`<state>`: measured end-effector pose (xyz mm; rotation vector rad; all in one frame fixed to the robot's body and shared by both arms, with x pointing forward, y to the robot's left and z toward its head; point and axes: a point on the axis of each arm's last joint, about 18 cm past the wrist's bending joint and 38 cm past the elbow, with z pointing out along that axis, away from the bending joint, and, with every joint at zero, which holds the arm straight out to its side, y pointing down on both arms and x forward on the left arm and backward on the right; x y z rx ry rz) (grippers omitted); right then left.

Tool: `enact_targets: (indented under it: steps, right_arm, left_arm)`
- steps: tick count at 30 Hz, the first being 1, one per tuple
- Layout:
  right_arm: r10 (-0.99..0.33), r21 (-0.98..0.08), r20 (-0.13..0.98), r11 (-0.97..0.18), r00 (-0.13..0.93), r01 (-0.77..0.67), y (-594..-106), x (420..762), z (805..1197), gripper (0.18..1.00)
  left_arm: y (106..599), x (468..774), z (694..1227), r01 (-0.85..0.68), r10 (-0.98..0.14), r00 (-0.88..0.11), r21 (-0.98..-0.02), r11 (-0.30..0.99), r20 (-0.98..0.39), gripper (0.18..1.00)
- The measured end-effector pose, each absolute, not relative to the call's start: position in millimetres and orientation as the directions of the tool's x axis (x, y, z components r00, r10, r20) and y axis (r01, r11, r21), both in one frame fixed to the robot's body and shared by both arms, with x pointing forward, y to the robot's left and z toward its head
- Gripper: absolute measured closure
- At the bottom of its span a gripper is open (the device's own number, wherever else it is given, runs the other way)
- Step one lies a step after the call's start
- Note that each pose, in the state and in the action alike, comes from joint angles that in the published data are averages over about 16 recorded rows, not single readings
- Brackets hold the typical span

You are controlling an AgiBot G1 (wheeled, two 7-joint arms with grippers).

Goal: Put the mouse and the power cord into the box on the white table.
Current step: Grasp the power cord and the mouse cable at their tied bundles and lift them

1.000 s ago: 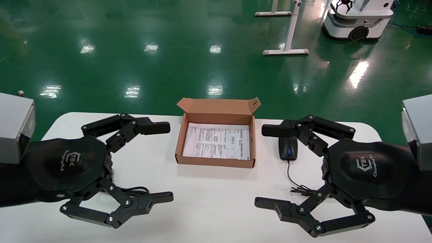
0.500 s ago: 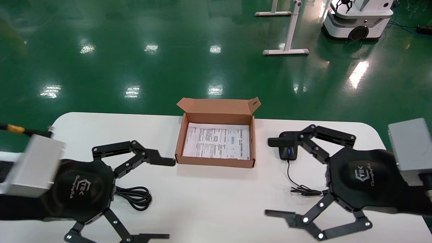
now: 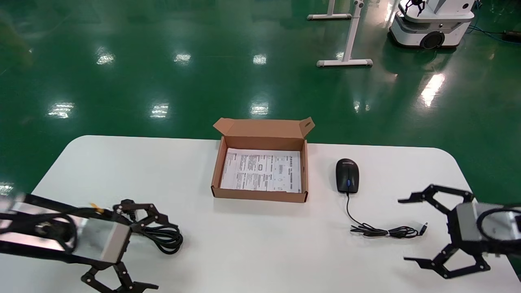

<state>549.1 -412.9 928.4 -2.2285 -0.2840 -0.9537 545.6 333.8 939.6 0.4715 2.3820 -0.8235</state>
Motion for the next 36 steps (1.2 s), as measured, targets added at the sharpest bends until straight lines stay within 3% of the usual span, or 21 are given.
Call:
enact_targets:
  steps: [17, 36]
  right_arm:
    - [0.041, -0.370, 0.688, -0.839, 0.724, 0.399, -430.2, 601.8, 892.0, 0.178]
    - [-0.001, -0.382, 0.676, -0.856, 0.737, 0.349, -418.7, 635.8, 880.6, 0.179]
  left_arm:
    - [368.5, 616.5, 926.7, 0.404, 0.247, -0.804, -0.192, 0.895, -0.541, 0.184]
    - [374.7, 650.9, 924.6, 0.375, 0.265, -0.797, -0.101, 0.922, -0.542, 0.185]
